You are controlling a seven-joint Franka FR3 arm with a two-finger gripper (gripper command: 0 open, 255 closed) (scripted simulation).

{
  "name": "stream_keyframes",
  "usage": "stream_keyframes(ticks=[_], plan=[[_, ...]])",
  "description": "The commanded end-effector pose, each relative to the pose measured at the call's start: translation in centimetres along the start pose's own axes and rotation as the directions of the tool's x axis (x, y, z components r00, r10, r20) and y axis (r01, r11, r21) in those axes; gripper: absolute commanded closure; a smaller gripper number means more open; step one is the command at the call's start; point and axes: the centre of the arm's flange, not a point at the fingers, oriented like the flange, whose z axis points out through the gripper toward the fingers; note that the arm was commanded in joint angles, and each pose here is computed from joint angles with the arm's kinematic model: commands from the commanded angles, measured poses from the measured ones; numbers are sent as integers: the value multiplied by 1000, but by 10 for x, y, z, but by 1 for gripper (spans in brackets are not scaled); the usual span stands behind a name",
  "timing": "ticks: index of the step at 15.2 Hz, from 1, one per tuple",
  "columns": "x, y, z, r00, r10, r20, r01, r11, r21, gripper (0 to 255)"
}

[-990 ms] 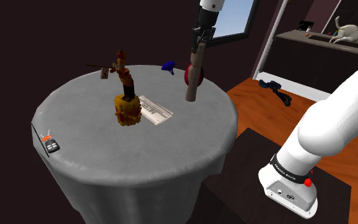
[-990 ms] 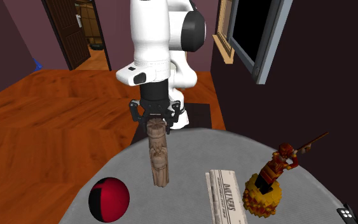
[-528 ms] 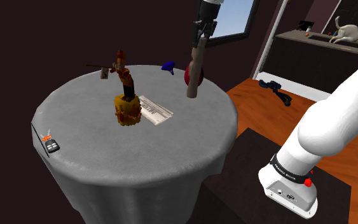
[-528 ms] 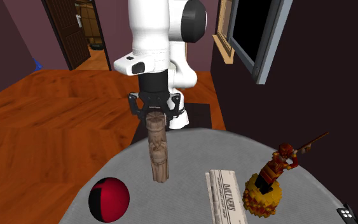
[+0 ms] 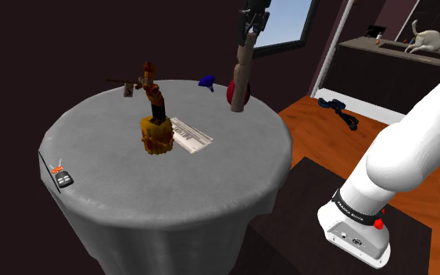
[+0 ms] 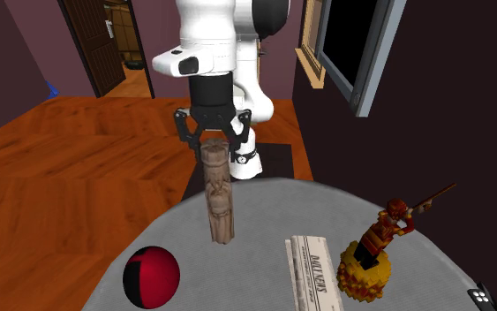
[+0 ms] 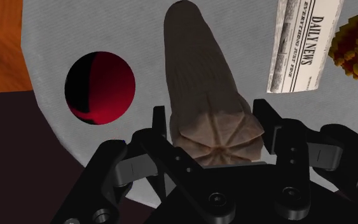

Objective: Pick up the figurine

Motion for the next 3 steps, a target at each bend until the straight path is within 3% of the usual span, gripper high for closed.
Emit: stream_keyframes(ticks=[1, 3], plan=[[2, 1, -11, 1000, 0, -1, 0, 1000, 0, 255], [2, 1, -12, 1000, 0, -1, 0, 1000, 0, 255]])
